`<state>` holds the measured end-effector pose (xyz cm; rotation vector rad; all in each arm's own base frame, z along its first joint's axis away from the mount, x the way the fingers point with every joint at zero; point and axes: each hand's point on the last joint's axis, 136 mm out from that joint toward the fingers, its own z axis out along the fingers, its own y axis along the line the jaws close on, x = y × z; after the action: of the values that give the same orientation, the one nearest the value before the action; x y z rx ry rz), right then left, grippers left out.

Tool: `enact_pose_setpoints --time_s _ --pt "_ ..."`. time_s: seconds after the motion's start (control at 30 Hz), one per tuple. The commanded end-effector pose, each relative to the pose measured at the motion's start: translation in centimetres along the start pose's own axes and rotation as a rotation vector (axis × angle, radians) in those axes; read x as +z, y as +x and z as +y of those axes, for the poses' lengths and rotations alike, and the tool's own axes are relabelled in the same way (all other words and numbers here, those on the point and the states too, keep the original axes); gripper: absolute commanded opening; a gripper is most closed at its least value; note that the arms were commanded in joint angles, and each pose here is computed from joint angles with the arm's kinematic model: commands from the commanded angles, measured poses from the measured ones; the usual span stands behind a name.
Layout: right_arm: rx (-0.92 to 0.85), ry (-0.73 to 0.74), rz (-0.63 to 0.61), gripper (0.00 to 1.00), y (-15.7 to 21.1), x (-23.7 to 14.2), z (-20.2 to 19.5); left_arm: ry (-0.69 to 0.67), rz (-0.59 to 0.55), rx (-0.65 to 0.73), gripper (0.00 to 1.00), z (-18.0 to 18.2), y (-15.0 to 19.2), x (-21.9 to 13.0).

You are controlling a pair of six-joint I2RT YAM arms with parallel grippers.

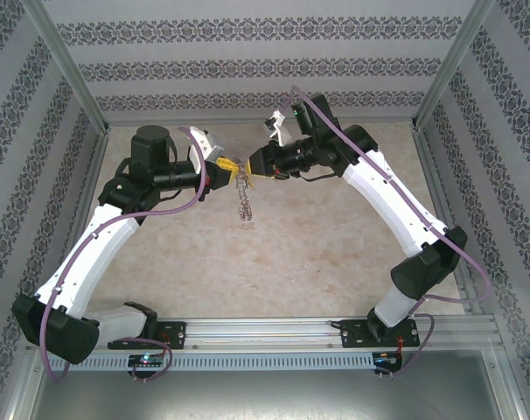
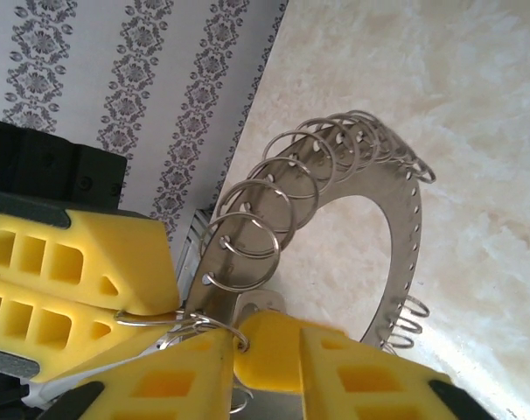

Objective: Put the keys on the keyring

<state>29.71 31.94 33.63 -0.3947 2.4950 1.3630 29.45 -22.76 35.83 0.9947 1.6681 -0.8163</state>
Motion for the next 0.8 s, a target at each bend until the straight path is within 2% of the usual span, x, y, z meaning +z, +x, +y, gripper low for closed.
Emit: enact_pose_setpoints --time_s 0.0,0.1,0.23,0.33,0.4,0.47,0.77 --pt "-0.087 0.017 -0.079 0.31 -1.4 -1.7 0.6 0.038 -0.079 0.089 0.00 -1.6 -2.5 -0.9" --pt "-0.207 0.028 -0.134 0.32 -1.8 -3.2 1.9 0.041 -0.085 0.090 0.00 -1.7 -2.7 -0.9" --pt "-0.521 0.021 -0.221 0.37 -1.2 -5.4 4.5 0.061 -0.107 0.086 0.00 -2.1 -3.4 -1.2" --pt "-0.749 0.005 -0.309 0.48 -0.1 -7.4 6.3 0.086 -0.124 0.077 0.00 -2.7 -4.1 -1.5" --pt "-0.841 -0.020 -0.367 0.56 0.2 -8.6 7.2 0.105 -0.138 0.071 0.00 -3.1 -4.6 -1.7" --pt "-0.877 -0.064 -0.386 0.59 0.4 -9.3 7.8 0.127 -0.156 0.065 0.00 -3.5 -5.2 -1.9" --pt "-0.907 -0.165 -0.370 0.60 -0.4 -9.1 9.3 0.247 -0.255 0.033 0.00 -5.1 -9.3 -2.9"
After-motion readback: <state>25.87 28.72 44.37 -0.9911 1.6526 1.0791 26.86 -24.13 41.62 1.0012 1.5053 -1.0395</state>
